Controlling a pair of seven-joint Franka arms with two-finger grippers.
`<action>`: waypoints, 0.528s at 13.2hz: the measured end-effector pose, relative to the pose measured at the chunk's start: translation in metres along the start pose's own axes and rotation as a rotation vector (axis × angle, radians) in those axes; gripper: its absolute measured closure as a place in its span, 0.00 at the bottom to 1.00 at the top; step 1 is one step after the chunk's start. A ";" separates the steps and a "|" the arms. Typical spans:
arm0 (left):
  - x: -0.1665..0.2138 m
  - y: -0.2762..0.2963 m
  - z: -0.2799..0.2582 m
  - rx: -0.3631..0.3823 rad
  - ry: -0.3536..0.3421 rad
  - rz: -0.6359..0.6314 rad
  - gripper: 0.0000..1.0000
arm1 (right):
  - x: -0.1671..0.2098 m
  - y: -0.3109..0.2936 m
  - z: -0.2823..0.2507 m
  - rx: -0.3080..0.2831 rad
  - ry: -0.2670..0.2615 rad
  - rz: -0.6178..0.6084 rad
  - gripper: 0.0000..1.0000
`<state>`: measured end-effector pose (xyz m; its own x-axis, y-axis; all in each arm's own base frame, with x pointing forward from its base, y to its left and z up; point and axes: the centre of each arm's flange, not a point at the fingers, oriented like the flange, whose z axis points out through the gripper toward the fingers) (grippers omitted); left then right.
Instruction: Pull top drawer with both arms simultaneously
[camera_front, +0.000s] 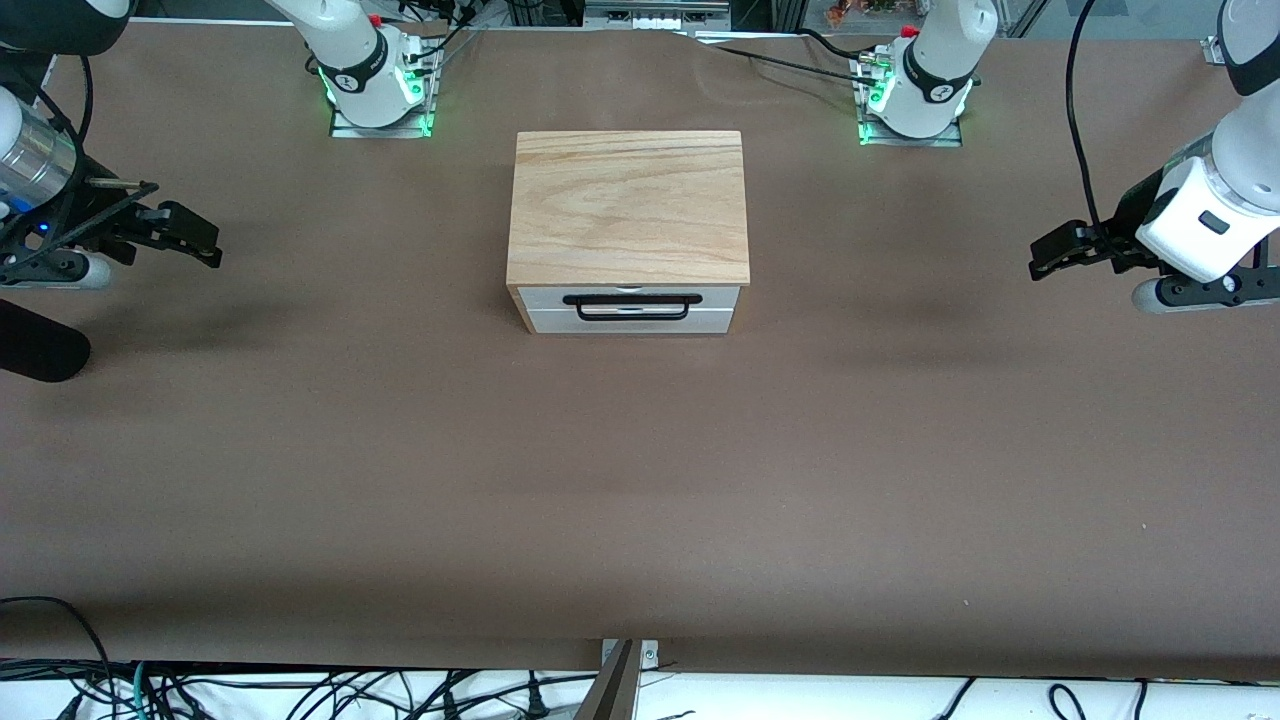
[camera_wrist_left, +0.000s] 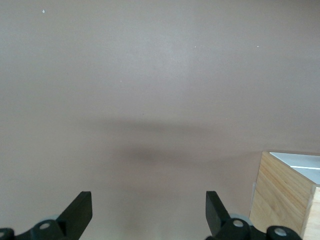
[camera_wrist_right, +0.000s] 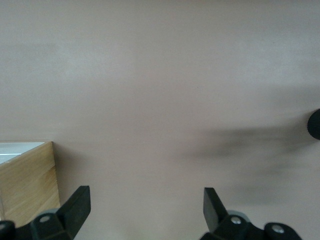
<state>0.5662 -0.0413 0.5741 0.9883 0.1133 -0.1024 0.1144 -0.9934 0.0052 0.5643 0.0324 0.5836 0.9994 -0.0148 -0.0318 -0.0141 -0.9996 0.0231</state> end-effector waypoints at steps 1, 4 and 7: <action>0.000 0.000 0.002 0.001 -0.005 0.000 0.00 | 0.000 0.000 0.000 0.000 0.000 0.000 0.00; -0.002 0.000 0.004 0.003 -0.018 0.001 0.00 | 0.000 0.000 0.000 0.000 0.000 0.000 0.00; -0.003 0.001 0.004 0.000 -0.019 0.001 0.00 | 0.000 0.000 0.000 0.000 0.000 0.000 0.00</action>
<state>0.5629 -0.0423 0.5707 0.9863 0.1115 -0.1216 0.1130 -0.9936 0.0050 0.5643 0.0324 0.5836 0.9994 -0.0150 -0.0320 -0.0143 -0.9996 0.0231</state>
